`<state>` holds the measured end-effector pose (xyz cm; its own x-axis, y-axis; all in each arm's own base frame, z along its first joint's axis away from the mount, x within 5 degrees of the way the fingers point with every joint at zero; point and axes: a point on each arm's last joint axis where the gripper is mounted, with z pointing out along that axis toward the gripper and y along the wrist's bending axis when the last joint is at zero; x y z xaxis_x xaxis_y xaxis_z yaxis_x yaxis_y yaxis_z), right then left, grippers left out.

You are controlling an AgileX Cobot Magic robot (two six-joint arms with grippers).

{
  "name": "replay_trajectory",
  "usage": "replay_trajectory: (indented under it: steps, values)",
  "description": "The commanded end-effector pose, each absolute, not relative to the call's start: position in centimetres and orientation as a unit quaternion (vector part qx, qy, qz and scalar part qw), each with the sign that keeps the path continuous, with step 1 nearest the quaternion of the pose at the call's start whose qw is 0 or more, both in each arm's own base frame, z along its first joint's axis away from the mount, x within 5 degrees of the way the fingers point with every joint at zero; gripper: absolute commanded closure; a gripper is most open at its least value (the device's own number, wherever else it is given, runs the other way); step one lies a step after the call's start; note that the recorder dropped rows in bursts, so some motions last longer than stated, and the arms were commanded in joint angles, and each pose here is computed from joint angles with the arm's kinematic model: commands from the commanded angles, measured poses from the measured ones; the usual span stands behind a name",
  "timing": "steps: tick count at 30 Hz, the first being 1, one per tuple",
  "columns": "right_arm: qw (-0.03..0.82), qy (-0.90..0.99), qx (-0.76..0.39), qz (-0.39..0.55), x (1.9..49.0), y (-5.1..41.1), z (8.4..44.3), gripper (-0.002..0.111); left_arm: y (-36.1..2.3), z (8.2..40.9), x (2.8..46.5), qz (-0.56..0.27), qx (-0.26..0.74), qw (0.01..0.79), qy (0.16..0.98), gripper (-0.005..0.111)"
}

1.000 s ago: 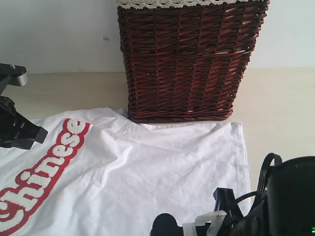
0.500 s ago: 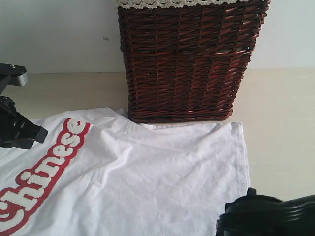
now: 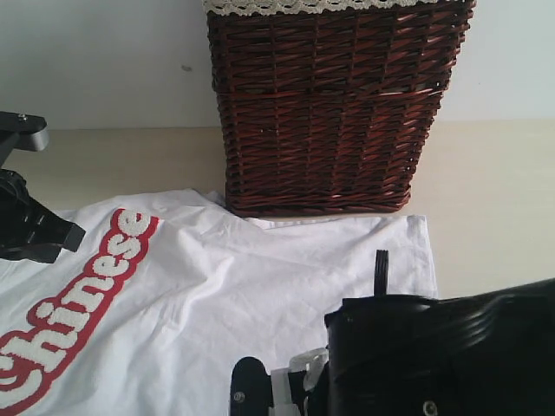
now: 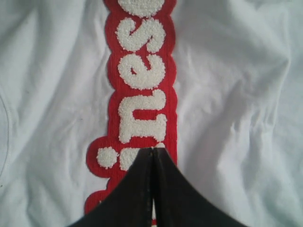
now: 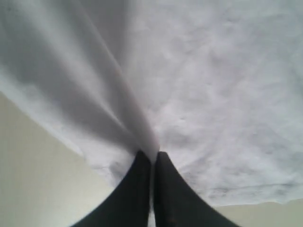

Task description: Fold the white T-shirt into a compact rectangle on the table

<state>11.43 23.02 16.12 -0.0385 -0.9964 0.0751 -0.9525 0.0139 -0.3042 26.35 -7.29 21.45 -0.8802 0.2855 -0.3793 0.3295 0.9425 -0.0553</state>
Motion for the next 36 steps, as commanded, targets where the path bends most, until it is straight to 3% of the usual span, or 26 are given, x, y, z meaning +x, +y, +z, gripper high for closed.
replay_trajectory:
  steps: [1, 6, 12, 14, 18, 20, 31, 36]
  values:
    - [0.132, 0.691, -0.685, -0.189, 12.8, 23.3, 16.3, 0.108, -7.4, 21.7, 26.5, -0.064, 0.155, 0.194, 0.967, 0.107]
    - [0.18, 0.677, -0.686, -0.197, 13.6, 24.2, 15.7, 0.099, -7.4, 21.7, 26.5, -0.064, 0.155, 0.191, 0.967, 0.107]
    - [0.216, 0.684, -0.663, -0.212, 14.3, 24.7, 15.3, 0.064, -7.4, 21.7, 26.4, -0.064, 0.155, 0.188, 0.968, 0.107]
    - [0.24, 0.7, -0.629, -0.239, 14.8, 24.5, 15.6, 0.058, -7.4, 21.7, 26.4, -0.064, 0.155, 0.19, 0.967, 0.107]
    - [0.309, 0.725, -0.52, -0.328, 16.3, 23.5, 16.9, 0.057, -7.4, 21.7, 26.4, -0.066, 0.153, 0.19, 0.968, 0.107]
    - [0.298, 0.73, -0.518, -0.331, 16.1, 23.2, 17.1, 0.057, -7.4, 21.7, 26.4, -0.067, 0.153, 0.188, 0.968, 0.107]
    - [0.164, 0.776, -0.606, -0.056, 10.6, 22.0, 19.8, 0.059, -7.5, 21.7, 26.5, -0.073, 0.148, 0.192, 0.967, 0.107]
    - [0.151, 0.762, -0.629, -0.003, 9.2, 21.0, 17.4, 0.061, -7.7, 21.8, 26.5, -0.08, 0.15, 0.195, 0.966, 0.107]
